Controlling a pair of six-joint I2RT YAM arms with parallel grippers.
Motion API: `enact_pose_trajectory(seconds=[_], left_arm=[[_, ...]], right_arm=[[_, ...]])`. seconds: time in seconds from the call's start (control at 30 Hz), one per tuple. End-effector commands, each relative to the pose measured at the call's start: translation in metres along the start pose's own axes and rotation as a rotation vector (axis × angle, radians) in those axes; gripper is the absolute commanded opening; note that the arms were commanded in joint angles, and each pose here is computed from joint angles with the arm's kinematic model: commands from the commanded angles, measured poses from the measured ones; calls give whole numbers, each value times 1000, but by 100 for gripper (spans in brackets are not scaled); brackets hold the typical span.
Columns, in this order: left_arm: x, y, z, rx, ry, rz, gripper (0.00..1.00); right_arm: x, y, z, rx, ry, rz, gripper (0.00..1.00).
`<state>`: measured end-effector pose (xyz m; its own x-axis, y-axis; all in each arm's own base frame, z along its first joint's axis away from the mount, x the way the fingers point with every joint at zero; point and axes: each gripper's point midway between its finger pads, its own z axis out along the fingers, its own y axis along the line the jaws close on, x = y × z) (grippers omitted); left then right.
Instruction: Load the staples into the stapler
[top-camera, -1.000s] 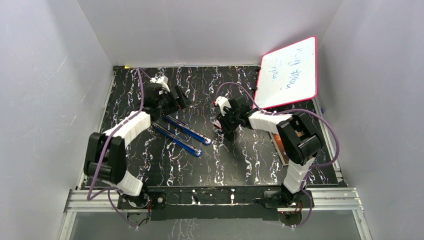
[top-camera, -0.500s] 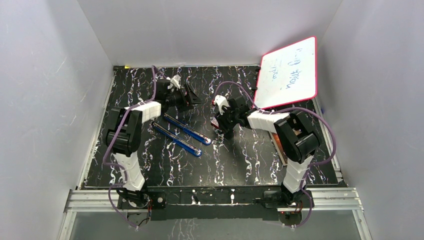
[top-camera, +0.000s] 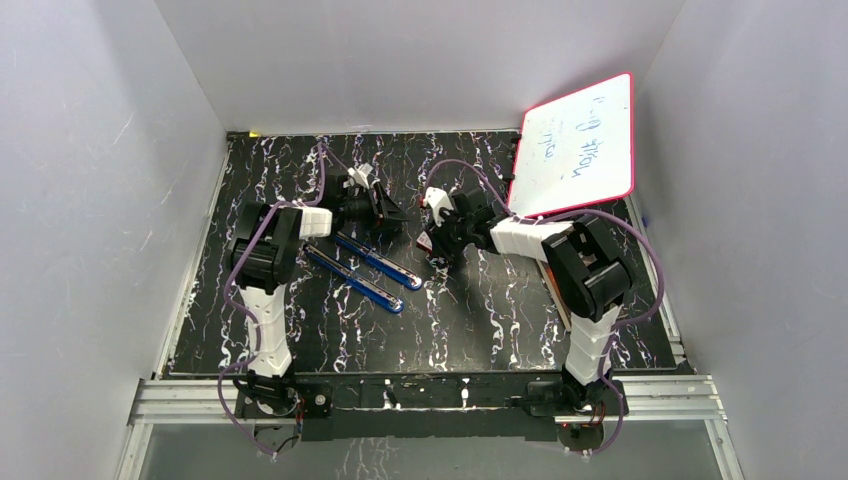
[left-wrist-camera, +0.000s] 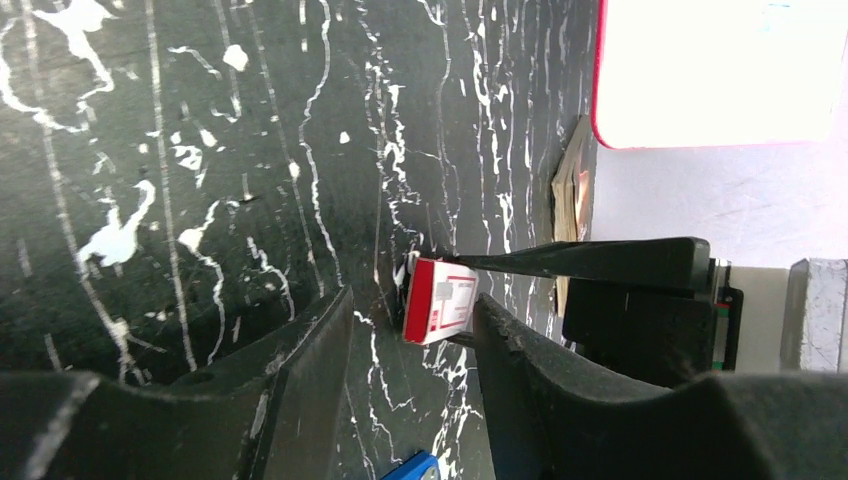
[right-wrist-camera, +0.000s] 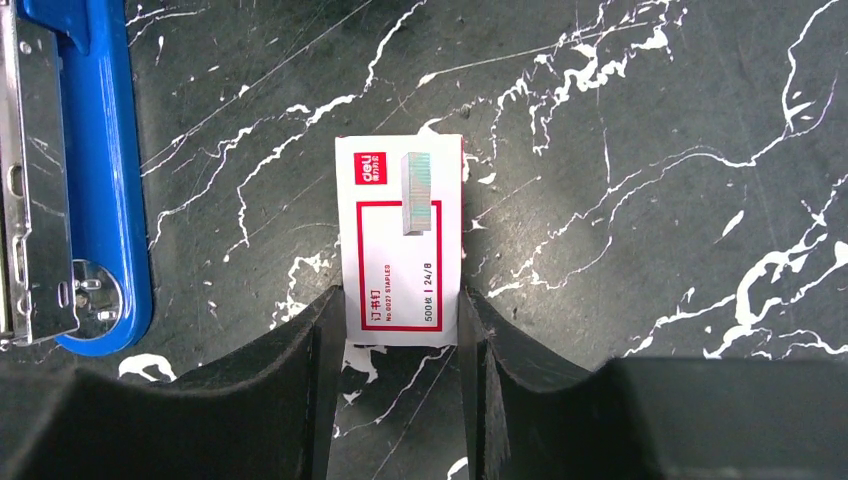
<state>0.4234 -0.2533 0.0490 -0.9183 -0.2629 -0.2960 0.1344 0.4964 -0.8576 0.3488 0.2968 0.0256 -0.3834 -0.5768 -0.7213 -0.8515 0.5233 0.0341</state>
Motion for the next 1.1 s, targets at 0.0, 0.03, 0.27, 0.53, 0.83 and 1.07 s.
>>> enact_pose_trajectory(seconds=[0.0,0.03,0.27,0.53,0.83,1.07], left_arm=[[1,-26,1,89,21,58,44],[3,-26,2,96,24,56,42],[20,-29,13,124,72,65,36],[23,-25,12,87,67,72,36],[16,-24,7,45,49,116,37],[19,-22,8,53,64,111,37]], right_arm=[[7,1,11,-14,31,-8,39],[7,0,12,-13,32,-7,39],[6,-4,18,-14,45,-15,39],[3,-7,17,-5,70,-27,46],[10,-5,17,-6,96,-34,61],[13,-5,17,-5,101,-37,57]])
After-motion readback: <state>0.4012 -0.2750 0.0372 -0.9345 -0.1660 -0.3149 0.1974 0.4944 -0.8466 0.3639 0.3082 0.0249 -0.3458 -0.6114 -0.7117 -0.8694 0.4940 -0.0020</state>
